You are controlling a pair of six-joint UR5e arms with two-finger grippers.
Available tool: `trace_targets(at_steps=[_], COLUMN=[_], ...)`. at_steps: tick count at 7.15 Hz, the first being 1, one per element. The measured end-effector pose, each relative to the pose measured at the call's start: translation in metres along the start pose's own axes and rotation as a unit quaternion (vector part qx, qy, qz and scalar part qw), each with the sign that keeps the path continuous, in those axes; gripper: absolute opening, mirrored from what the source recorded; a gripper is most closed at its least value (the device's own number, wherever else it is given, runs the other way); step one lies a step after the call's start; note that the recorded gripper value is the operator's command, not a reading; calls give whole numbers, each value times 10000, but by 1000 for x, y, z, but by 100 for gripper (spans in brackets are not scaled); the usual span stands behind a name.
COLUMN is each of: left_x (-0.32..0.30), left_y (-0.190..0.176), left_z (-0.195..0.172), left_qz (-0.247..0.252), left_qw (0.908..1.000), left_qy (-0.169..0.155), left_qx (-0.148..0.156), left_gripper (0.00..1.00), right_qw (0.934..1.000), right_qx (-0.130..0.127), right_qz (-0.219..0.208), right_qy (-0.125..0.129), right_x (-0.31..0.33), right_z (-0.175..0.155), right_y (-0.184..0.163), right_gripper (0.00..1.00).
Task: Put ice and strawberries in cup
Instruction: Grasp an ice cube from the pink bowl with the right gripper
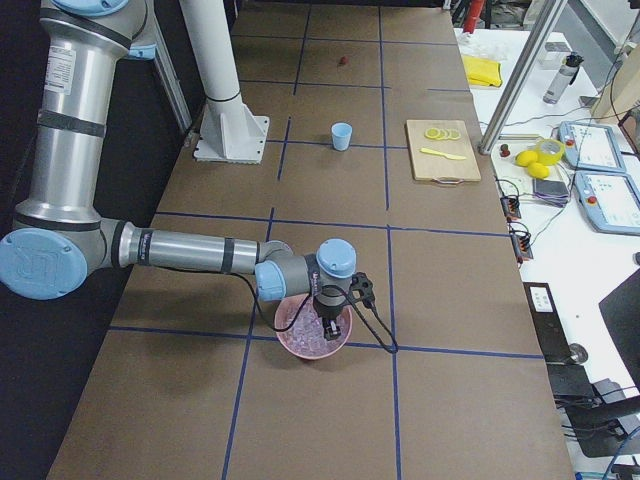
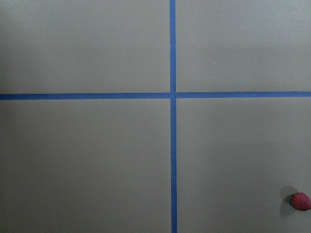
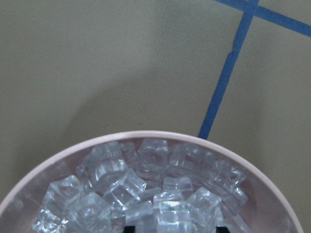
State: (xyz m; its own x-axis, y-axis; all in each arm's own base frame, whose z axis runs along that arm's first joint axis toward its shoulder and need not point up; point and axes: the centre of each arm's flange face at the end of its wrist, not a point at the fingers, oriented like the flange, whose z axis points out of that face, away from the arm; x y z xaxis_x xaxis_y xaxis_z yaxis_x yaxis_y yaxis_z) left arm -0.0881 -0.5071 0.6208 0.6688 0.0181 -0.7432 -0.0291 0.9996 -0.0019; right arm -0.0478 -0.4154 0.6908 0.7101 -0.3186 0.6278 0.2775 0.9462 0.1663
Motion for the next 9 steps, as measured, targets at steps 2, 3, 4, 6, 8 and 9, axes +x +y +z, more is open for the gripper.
trace_targets(at_steps=[2, 3, 4, 6, 8, 9], left_x=[0, 1, 1, 1, 2, 2], left_y=[0, 0, 0, -1, -1, -2], left_z=[0, 0, -1, -1, -2, -2], left_qz=[6, 8, 9, 10, 13, 13], left_qw=[10000, 10000, 10000, 10000, 10000, 10000], left_qy=[5, 6, 7, 6, 6, 6], left_qx=[4, 6, 8, 14, 17, 19], left_gripper=[100, 100, 100, 100, 100, 100], right_qw=[10000, 10000, 10000, 10000, 10000, 10000], right_qx=[-7, -13, -22, -30, -21, -7], right_qz=[-11, -15, -13, -9, -41, -65], right_qy=[-1, -2, -2, -2, -5, -18], right_x=[0, 0, 0, 1, 0, -1], right_z=[1, 1, 2, 2, 2, 1], right_y=[0, 1, 2, 3, 2, 1], right_gripper=[63, 62, 48, 7, 0, 0])
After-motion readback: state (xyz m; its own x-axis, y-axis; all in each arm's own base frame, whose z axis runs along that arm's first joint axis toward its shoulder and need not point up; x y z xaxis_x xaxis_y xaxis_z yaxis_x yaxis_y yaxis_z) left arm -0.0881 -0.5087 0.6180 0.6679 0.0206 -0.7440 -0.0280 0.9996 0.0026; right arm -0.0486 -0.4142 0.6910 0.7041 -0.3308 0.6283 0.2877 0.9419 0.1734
